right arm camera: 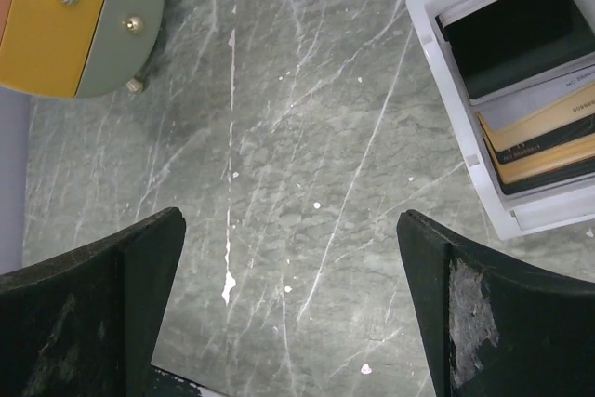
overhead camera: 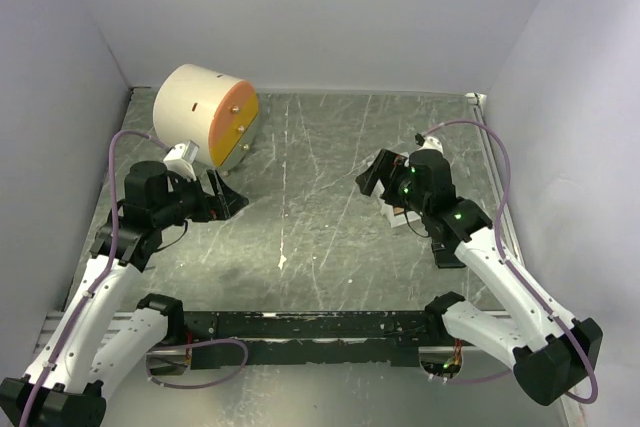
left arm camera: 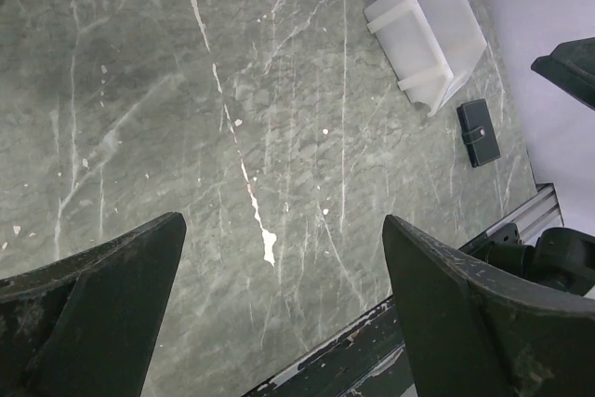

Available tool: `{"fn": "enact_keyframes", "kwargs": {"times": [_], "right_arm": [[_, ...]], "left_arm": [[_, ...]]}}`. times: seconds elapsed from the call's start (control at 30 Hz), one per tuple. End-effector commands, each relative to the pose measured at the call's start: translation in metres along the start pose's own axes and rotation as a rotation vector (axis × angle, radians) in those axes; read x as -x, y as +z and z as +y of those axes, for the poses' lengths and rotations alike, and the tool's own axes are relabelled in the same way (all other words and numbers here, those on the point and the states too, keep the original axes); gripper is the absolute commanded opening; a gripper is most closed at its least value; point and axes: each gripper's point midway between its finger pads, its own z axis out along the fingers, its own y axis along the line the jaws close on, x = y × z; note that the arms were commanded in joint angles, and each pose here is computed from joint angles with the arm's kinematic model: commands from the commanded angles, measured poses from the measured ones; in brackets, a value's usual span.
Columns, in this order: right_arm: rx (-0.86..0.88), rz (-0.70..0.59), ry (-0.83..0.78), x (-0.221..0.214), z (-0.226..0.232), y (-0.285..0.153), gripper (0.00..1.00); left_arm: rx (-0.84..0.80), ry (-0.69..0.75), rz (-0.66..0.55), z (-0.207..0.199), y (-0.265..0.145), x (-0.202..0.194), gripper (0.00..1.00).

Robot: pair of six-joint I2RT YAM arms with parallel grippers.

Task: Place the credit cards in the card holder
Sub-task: Move the card holder to the center of the board.

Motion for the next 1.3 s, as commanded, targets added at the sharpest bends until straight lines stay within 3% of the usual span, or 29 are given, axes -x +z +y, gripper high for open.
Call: {"fn": "enact_keyframes", "kwargs": {"times": [0.0, 0.3, 0.5, 0.67, 0.93, 1.27], "right_arm": [[-0.028, -0.031, 0.017, 0.007, -0.005, -0.005, 1.00], [-0.147, -0.036, 0.089, 0.006, -0.024, -0.010, 1.00], [-0.460, -0.050, 0.274, -0.006, -0.074, -0.022, 0.99], [-0.744, -0.062, 0.318, -0.013, -0.113, -0.040, 0.90], [-0.950, -0.094, 0.376, -0.019, -0.156, -0.049, 0.64], [-1.123, -0.133, 0.483, -0.011, -0.235, -0.050, 0.62]], "left_arm": [[0.024, -0.002, -0.017, 0.004, -0.003, 0.004, 1.00], [0.030, -0.005, -0.023, 0.005, -0.003, 0.005, 1.00], [0.033, -0.005, -0.014, 0.006, -0.002, 0.004, 0.99], [0.031, -0.004, -0.017, 0.005, -0.003, 0.004, 1.00], [0.027, 0.001, -0.016, 0.004, -0.003, 0.004, 1.00], [0.014, 0.008, -0.019, 0.002, -0.004, 0.004, 1.00]]}}
